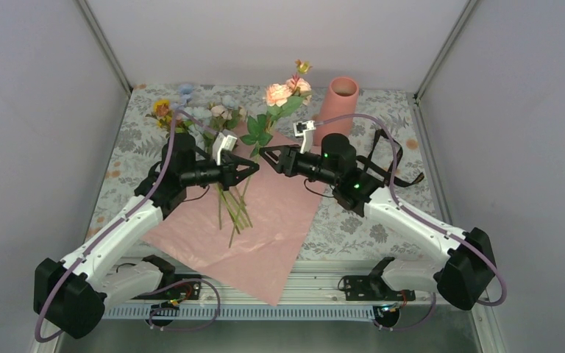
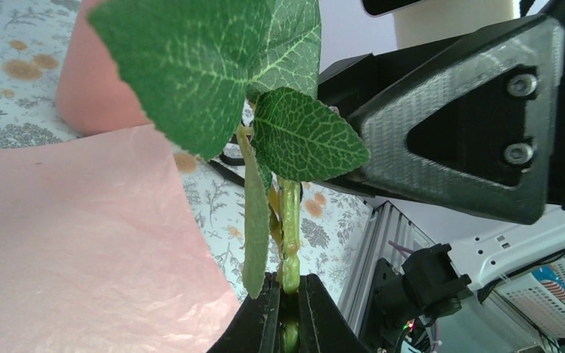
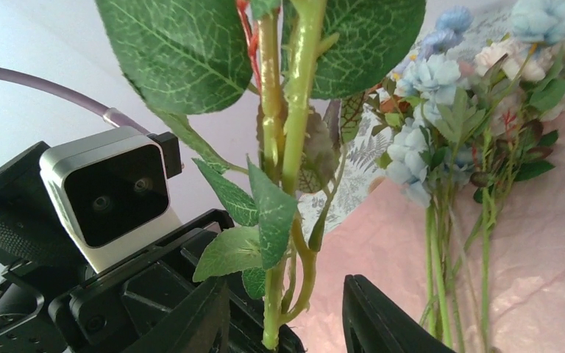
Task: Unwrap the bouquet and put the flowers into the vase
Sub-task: Pick up the fake flower from the wrapping paper, then insert the fake flower into the vase.
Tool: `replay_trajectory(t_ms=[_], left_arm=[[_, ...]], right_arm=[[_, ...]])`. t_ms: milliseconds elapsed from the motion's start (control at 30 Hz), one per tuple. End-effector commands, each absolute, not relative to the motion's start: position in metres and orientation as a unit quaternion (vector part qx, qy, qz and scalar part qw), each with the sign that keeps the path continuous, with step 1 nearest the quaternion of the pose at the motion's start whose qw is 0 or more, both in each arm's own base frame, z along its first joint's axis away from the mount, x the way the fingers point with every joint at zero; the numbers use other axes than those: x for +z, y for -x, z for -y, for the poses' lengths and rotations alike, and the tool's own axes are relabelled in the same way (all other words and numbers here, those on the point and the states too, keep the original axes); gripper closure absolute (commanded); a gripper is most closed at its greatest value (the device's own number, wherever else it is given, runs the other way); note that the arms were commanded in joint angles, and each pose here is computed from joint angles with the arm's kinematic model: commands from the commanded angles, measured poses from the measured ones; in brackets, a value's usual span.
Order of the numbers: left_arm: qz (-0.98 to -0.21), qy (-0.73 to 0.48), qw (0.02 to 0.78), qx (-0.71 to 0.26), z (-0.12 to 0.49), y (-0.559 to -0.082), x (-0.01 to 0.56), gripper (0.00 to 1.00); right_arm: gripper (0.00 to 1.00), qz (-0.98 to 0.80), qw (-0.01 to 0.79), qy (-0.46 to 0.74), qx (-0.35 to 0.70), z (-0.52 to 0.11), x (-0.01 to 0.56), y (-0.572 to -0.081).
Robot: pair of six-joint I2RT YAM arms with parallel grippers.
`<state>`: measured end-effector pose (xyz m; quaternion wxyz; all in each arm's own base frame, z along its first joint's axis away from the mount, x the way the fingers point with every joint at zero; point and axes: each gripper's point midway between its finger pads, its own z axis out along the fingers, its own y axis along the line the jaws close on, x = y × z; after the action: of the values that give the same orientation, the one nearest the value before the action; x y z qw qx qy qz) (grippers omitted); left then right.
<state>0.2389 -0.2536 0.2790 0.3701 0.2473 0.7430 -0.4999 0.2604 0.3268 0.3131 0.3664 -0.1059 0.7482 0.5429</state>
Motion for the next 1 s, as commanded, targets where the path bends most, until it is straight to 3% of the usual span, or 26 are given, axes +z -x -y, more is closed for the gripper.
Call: replay_trajectory(t_ms=[0,333,500,567,767,833,967], left_arm=[[-0.709,-0.283,0.393,-0.512,0.256,-0.228,0.298,0.98],[-0.707,-0.294,0.390,-0.511,0.256,-0.223,0.295,0.98],[-0.709,-0.294,0.390,-0.509,0.255,-0.223,0.295,0.97],[-0.713,-0.289,0.391,-0.505,0.254,-0.223,0.296,0.94],[-0.746,-0.254,0.412,-0.456,0.239,-0.234,0.296,0.30],[-0.755,-0.246,0.422,-0.438,0.232,-0.235,0.297,0.16],[-0.771,-0.230,0.435,-0.404,0.219,-0.235,0.298,0.00]], right_arm=[[0.61,-0.729,0.368,0.117,0.565,-0.337,0.332,-0.255],[0.73,-0.727,0.353,0.131,0.574,-0.348,0.328,-0.254],[0.95,-0.720,0.356,0.141,0.578,-0.350,0.332,-0.252],[0.96,-0.718,0.362,0.143,0.577,-0.349,0.335,-0.252],[0.96,-0.725,0.418,0.135,0.530,-0.335,0.346,-0.264],[0.96,-0.733,0.453,0.130,0.490,-0.324,0.351,-0.274],[0.96,-0.742,0.525,0.106,0.403,-0.295,0.371,-0.294]])
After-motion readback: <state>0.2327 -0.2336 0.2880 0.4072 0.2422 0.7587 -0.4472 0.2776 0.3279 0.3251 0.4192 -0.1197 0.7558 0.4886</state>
